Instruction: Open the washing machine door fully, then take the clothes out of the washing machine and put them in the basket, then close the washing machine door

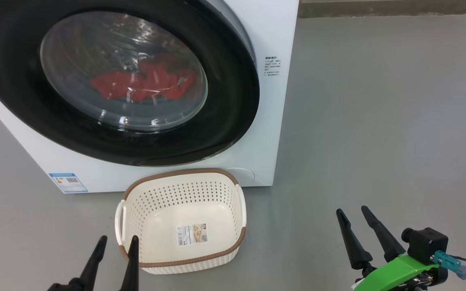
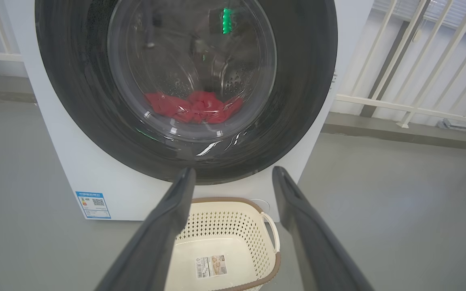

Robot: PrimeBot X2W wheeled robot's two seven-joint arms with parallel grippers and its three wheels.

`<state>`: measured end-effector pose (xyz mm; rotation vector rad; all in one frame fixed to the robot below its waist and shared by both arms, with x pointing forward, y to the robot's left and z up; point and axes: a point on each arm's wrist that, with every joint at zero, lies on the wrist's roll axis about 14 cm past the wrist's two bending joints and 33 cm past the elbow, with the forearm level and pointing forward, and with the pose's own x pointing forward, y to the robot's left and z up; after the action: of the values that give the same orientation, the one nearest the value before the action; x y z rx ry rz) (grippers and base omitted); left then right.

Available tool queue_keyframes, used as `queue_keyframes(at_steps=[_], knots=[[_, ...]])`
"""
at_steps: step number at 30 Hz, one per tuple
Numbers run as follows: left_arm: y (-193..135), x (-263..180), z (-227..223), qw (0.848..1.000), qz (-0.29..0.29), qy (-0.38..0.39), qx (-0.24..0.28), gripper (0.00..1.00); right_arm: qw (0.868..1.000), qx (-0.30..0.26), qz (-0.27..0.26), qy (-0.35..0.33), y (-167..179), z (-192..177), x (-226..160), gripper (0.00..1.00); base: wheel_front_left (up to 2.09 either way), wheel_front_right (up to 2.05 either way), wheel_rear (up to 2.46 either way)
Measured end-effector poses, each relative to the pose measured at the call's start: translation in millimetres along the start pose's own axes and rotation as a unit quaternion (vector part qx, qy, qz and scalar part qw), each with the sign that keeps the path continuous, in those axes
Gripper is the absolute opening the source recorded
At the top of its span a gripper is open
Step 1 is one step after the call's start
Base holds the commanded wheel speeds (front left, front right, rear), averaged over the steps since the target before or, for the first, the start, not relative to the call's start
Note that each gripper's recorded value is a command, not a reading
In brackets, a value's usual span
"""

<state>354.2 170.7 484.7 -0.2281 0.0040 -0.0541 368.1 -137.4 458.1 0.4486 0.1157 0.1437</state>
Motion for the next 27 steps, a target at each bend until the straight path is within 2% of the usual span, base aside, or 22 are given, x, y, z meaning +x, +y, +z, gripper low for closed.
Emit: queue_keyframes(at_steps=[12,27], knots=[[0.3,-3.2,-6.6,0.999,-0.008,0.005,0.047,1.00,0.999,-0.048,-0.011,-0.012,-11.3,5.1,0.2,1.00,0.00,0.00,0.00],[5.8,-5.6,-14.2,0.999,0.003,0.017,0.032,1.00,0.998,-0.041,-0.039,-0.001,-26.7,-3.2,-8.4,1.00,0.00,0.00,0.00]])
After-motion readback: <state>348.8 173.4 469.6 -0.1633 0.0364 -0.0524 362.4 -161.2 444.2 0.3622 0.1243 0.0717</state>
